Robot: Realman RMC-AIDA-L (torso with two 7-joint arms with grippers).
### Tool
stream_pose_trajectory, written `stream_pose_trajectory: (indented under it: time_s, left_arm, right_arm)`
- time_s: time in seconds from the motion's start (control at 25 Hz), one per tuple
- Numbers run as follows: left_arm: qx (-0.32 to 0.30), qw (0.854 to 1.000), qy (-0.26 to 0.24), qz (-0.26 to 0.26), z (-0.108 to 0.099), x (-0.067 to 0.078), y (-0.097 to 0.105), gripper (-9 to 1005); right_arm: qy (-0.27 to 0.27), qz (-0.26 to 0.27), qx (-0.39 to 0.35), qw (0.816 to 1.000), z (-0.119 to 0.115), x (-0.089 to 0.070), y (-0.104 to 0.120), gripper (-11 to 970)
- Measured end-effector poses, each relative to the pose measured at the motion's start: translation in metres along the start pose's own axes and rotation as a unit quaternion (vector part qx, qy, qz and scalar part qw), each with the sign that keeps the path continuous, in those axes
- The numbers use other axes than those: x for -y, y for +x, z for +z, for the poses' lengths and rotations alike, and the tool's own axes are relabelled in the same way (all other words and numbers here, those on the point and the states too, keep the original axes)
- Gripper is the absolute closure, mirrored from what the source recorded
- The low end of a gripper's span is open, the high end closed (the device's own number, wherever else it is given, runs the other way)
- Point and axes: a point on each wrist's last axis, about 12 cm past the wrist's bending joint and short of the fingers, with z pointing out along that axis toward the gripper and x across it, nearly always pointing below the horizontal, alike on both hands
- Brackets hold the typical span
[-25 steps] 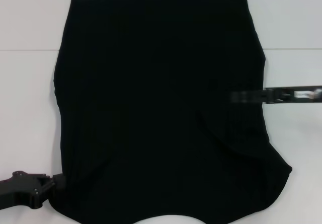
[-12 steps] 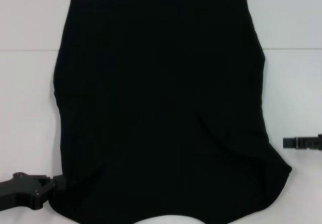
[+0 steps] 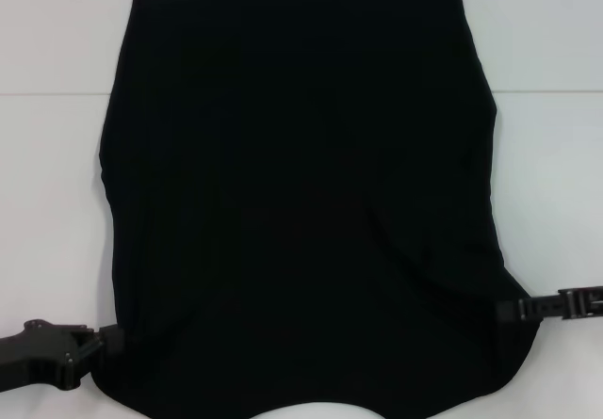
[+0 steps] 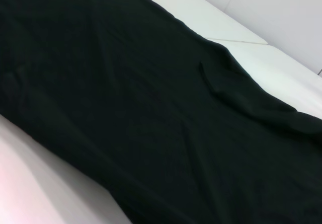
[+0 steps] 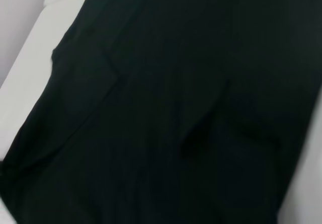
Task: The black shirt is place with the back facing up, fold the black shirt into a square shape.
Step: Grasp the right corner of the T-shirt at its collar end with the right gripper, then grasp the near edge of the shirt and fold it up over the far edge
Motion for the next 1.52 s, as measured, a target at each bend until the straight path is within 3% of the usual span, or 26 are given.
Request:
stream_pose_trajectory:
  time_s: [0.32,0.44,0.64,0.84,1.08,1.52]
  left_arm:
    - [0.0,1.0,0.0,0.001,0.001,0.0,-0.001,990]
    - [0.0,1.0,-0.001,0.0,0.001,0.0,-0.001,990]
    - [0.0,1.0,-0.003,-0.004,0.001,-0.001,-0.001,991]
    - [0.001,1.0,0.0,-0.02,0.001,0.001,0.001,991]
    - [0.002,0.998,0.039,-0.049,-0.003,0.009,-0.002,990]
    - [-0.019,0.988,0.131,-0.086,-0.009,0.028,-0.003,990]
  right_arm:
    - [0.005,-0.01,-0.004,1.0,0.001,0.001,0.002,344]
    - [0.007,-0.01,-0.004,1.0,0.001,0.002,0.004,557]
    - [0.007,-0.014,-0.002,1.0,0.0,0.004,0.011,788]
    - [-0.009,-0.012,0.008,1.0,-0.012,0.007,0.023,924]
    - [-0.018,-0.012,0.01,1.0,-0.028,0.011,0.034,925]
    - [-0.047,-0.039,-0.009,0.998,-0.061,0.016,0.082,924]
